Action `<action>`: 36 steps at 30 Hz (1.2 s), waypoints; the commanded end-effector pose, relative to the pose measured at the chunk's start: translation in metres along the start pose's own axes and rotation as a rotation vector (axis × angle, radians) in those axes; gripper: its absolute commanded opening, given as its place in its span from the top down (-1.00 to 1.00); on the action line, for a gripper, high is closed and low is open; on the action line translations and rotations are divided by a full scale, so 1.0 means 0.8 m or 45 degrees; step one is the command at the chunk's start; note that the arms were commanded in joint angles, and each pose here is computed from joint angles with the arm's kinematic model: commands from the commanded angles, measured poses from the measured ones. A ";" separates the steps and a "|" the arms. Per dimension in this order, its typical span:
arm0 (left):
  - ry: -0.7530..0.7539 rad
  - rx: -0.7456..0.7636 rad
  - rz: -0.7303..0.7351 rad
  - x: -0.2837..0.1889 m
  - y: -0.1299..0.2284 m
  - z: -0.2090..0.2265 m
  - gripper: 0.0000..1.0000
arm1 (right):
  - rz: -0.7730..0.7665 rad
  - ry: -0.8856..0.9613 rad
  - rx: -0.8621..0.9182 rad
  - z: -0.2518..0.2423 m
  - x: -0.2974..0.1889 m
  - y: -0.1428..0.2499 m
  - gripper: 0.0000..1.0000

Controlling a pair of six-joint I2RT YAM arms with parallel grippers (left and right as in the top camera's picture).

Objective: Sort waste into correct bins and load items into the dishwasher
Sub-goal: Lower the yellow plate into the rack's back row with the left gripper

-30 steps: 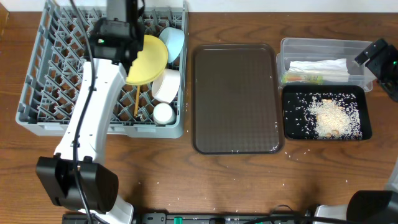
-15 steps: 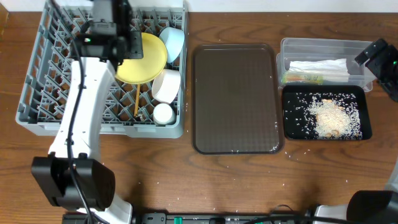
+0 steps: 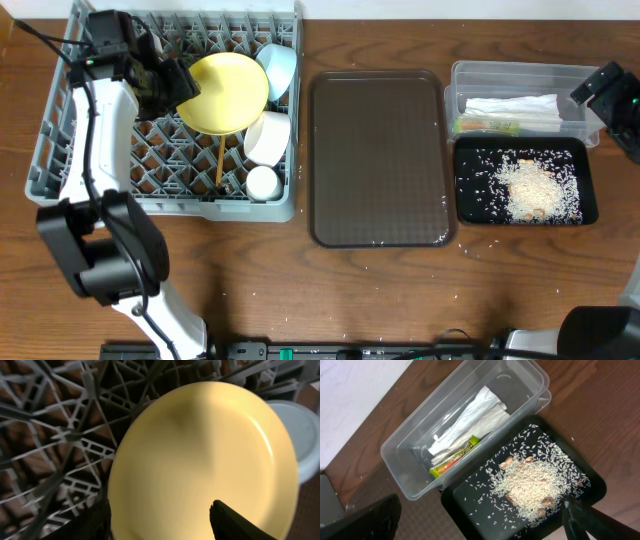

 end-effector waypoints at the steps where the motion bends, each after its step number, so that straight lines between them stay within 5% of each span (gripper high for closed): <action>1: 0.014 -0.094 0.067 0.026 0.000 0.015 -0.31 | 0.001 0.005 0.020 -0.001 0.001 -0.001 -0.98; 7: -0.019 -0.128 0.159 0.036 0.014 0.022 -0.29 | 0.001 0.005 0.020 -0.001 0.001 -0.001 -0.99; 25: -0.055 -0.051 0.058 0.040 -0.001 0.024 -0.18 | 0.001 0.005 0.020 -0.001 0.001 -0.001 -0.99; 36: -0.077 -0.051 0.141 0.071 0.008 0.034 0.15 | 0.001 0.005 0.020 -0.001 0.001 -0.001 -0.98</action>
Point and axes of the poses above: each gripper's point midway between its finger pads, its own x axis out along the fingers, its own z axis along the line the jaws close on, y = z × x, the point moved 8 cm from there along -x, back along the fingers, and after that the axes turned 7 degrees about -x, right-handed, at the moved point
